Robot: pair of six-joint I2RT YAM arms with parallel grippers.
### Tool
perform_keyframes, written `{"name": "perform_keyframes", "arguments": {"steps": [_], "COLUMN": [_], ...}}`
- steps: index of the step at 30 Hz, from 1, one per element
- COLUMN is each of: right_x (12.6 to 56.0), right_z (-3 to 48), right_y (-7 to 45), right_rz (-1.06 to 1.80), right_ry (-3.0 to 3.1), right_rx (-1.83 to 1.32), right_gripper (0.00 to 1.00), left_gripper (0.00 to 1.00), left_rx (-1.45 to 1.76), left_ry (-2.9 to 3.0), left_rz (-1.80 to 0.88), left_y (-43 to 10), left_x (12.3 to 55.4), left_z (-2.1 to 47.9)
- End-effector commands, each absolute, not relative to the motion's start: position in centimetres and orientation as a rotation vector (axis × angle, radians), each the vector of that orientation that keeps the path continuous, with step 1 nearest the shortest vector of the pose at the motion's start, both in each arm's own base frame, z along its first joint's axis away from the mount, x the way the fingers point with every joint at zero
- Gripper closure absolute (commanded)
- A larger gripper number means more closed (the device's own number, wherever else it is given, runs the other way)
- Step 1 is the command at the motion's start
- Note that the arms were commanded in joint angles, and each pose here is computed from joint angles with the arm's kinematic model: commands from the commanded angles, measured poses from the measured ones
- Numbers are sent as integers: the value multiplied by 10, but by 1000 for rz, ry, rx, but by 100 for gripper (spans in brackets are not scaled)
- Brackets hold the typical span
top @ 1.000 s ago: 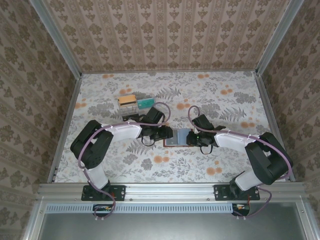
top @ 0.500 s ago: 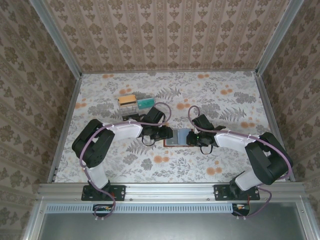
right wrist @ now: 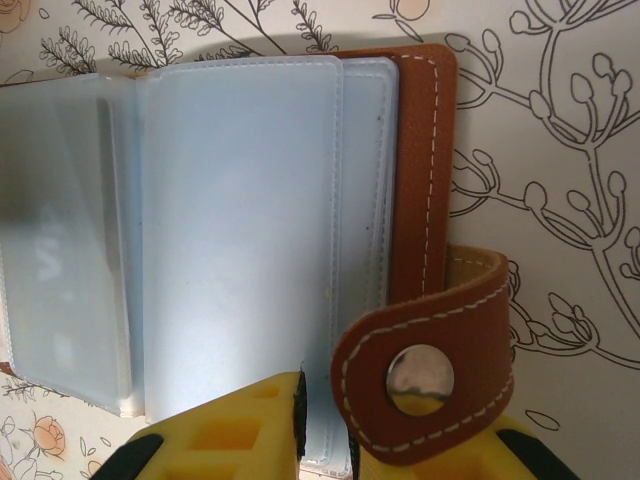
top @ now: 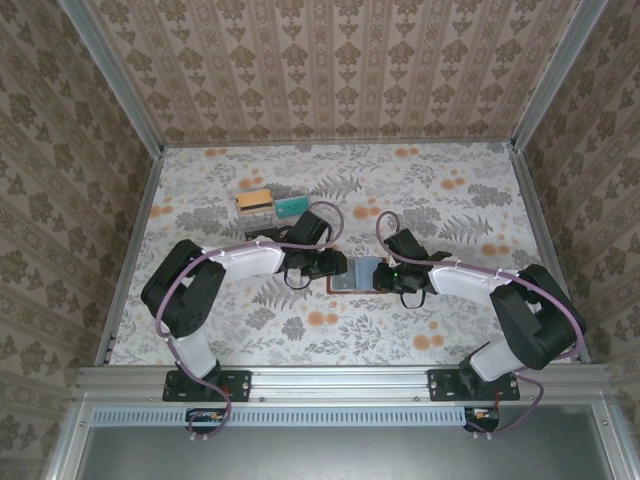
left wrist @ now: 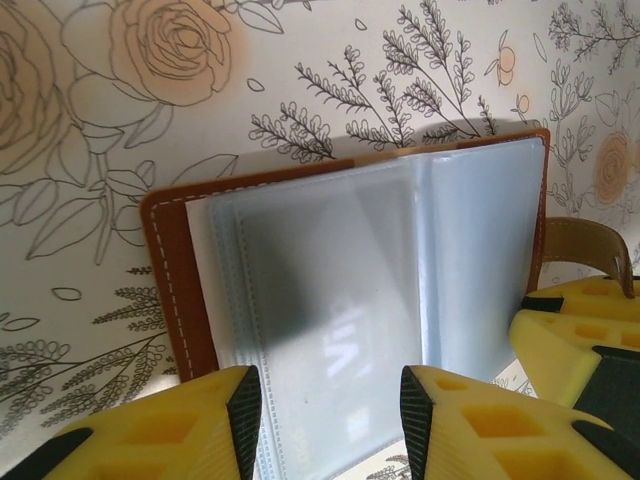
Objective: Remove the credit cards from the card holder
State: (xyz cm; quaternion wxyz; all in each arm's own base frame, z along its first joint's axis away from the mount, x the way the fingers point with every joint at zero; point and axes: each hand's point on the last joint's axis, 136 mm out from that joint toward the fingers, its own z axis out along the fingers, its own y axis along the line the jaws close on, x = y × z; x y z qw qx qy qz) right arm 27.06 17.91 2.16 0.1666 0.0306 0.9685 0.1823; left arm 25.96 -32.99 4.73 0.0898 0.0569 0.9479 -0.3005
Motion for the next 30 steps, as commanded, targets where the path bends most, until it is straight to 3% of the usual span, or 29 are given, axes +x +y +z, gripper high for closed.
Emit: {"name": "perform_keyframes", "arguments": {"steps": [1, 11, 14, 25, 28, 30], "right_x": [259, 260, 260, 259, 258, 258], "right_z": [11, 12, 12, 11, 11, 12], "right_y": [177, 178, 179, 179, 179, 178], "right_rz": [510, 513, 517, 514, 513, 510], "right_ry": [2801, 2798, 2796, 2800, 2798, 2795], "right_rx": [104, 103, 104, 103, 103, 109], "right_gripper": [79, 78, 78, 79, 79, 78], "left_gripper": [56, 56, 52, 19, 6, 5], "left_rx": [214, 217, 239, 314, 319, 316], "left_ry": [2843, 2903, 2878, 2776, 2770, 2771], "left_rz": [-911, -909, -966, -1166, -1176, -1174], "left_y": [-337, -338, -345, -369, -370, -369], "left_x": [256, 251, 251, 254, 253, 253], "left_z": [43, 30, 36, 58, 58, 58]}}
